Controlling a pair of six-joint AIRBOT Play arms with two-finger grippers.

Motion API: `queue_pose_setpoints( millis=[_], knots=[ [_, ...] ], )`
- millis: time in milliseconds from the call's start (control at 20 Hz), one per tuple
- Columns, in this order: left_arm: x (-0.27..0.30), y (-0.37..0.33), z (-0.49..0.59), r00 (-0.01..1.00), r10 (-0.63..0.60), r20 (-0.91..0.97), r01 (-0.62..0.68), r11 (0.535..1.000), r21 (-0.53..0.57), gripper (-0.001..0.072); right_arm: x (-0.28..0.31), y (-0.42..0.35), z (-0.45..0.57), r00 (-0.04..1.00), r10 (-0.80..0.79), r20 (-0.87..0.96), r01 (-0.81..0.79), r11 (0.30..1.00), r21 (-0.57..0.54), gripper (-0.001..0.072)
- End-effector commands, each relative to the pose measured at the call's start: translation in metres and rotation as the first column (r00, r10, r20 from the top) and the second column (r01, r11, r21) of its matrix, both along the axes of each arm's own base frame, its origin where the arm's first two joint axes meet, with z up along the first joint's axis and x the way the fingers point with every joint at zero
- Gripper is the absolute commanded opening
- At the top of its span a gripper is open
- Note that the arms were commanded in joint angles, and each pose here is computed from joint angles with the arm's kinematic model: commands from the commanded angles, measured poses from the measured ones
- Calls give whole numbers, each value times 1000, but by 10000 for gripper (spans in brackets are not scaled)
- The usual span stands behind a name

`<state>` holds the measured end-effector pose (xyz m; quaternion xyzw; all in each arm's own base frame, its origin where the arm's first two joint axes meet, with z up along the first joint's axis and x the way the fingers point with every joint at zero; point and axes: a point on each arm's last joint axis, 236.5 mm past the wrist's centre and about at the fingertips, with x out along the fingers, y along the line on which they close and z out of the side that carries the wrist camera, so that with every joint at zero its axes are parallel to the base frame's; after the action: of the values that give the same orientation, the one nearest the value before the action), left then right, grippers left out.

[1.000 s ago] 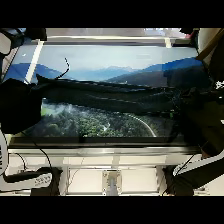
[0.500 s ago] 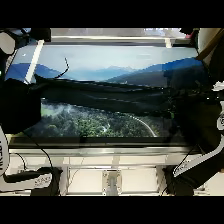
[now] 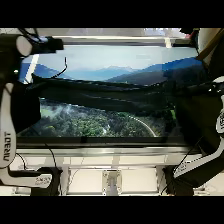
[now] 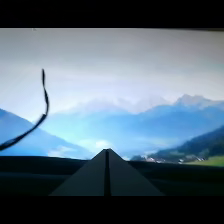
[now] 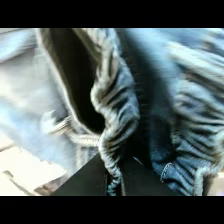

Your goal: Fold the clothes and pants, and hang the long-sleeved shirts on hangers.

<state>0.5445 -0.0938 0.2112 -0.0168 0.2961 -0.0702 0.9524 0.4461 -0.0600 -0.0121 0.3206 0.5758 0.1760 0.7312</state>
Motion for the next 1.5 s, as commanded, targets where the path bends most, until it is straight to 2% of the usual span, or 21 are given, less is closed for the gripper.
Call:
queue_pose_setpoints(
  millis=[0, 100, 250, 500, 700, 850, 950, 1200, 1450],
  knots=[
    [-11, -98, -56, 965, -229, -129, 217, 971, -100, 14, -2, 10, 84, 993, 46, 108, -41, 998, -45, 49],
    [-31, -177, -93, 902, -391, -182, 360, 915, -182, 14, 7, 21, 136, 978, 38, 203, -19, 995, -94, 48],
    [-63, -275, -156, 820, -519, -240, 461, 849, -260, 14, 20, 51, 172, 966, 54, 254, -17, 990, -143, 48],
    [-120, -383, -231, 739, -621, -261, 535, 777, -331, 14, 21, 127, 169, 951, 189, 245, -144, 971, -190, 48],
    [-131, -406, -250, 734, -632, -250, 546, 767, -337, 13, 28, 184, 175, 914, 262, 309, -205, 957, -203, 48],
    [-103, -384, -233, 775, -593, -218, 509, 791, -340, 13, 30, 207, 159, 906, 310, 289, -238, 936, -259, 48],
    [-76, -343, -206, 805, -552, -218, 467, 816, -341, 13, 33, 226, 138, 914, 320, 249, -256, 932, -257, 48],
    [-29, -164, -135, 877, -379, -295, 331, 922, -201, 13, 45, 314, 84, 902, 362, 235, -313, 924, -220, 48],
    [-21, -35, -53, 957, -195, -214, 155, 970, -189, 14, 55, 439, 46, 850, 351, 394, -300, 936, -185, 49]
  ],
)
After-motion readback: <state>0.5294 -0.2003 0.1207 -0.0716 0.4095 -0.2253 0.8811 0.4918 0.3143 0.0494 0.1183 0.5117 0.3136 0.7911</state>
